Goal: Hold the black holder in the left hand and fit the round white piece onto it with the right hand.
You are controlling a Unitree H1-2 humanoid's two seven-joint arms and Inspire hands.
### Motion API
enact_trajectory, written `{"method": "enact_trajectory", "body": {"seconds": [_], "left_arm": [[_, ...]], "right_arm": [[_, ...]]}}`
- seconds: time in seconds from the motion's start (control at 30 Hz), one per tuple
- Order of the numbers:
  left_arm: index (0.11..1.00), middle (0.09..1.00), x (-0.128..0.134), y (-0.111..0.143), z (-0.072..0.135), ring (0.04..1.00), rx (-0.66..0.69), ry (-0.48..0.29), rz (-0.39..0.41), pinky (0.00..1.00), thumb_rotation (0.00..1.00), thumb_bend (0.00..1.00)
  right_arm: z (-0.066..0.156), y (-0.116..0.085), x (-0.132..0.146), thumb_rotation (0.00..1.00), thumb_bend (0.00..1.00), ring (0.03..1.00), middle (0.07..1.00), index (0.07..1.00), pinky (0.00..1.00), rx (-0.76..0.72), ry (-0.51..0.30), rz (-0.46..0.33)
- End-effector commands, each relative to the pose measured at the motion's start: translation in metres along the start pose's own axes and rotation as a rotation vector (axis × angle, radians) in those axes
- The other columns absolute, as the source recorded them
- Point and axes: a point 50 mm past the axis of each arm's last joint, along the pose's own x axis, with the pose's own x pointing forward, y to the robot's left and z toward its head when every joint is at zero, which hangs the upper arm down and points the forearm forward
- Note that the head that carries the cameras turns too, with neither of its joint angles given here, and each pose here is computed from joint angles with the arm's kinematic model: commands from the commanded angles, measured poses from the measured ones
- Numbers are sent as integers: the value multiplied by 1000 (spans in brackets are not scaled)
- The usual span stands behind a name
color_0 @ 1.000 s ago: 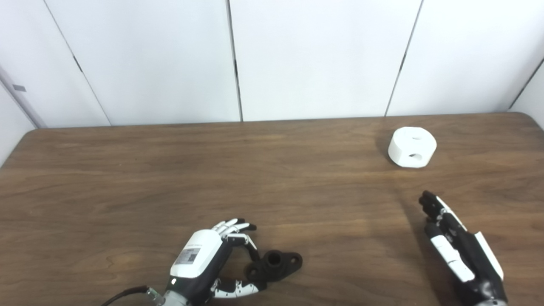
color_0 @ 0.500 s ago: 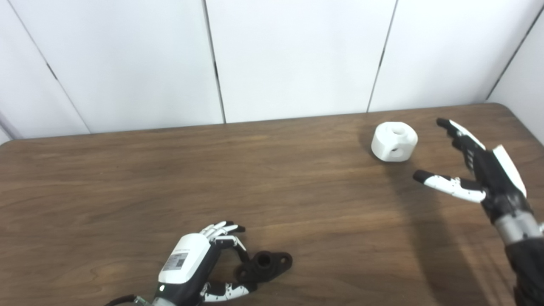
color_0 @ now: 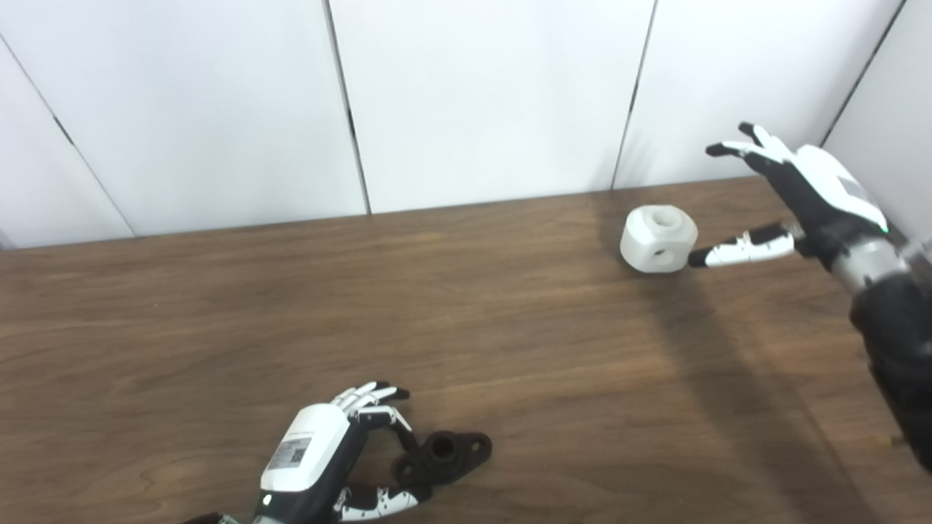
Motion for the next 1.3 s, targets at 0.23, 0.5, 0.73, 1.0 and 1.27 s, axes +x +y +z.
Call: {"method": "enact_trajectory", "body": {"seconds": [0.23, 0.5, 0.73, 1.0, 1.27], "left_arm": [[491, 836, -10, -21, -7, 896, -28, 70, -134, 866, 40, 505], [491, 834, -9, -21, -6, 894, -27, 68, -132, 862, 40, 505], [491, 831, -9, -21, -5, 891, -32, 70, -124, 862, 40, 505], [491, 833, -7, -21, -2, 898, -39, 77, -126, 868, 40, 504], [491, 831, -7, -22, -2, 898, -44, 77, -122, 869, 40, 504]], "right_arm": [[12, -37, 49, 219, 978, 1000, 1000, 814, 973, -130, 3, 33], [14, -30, 73, 198, 961, 1000, 1000, 758, 991, -192, 4, 97], [13, -25, 87, 208, 949, 1000, 1000, 748, 1000, -245, 19, 180], [12, -25, 104, 200, 952, 1000, 1000, 752, 1000, -278, 36, 228], [10, -18, 114, 208, 966, 1000, 1000, 770, 1000, -275, 61, 259]]}}
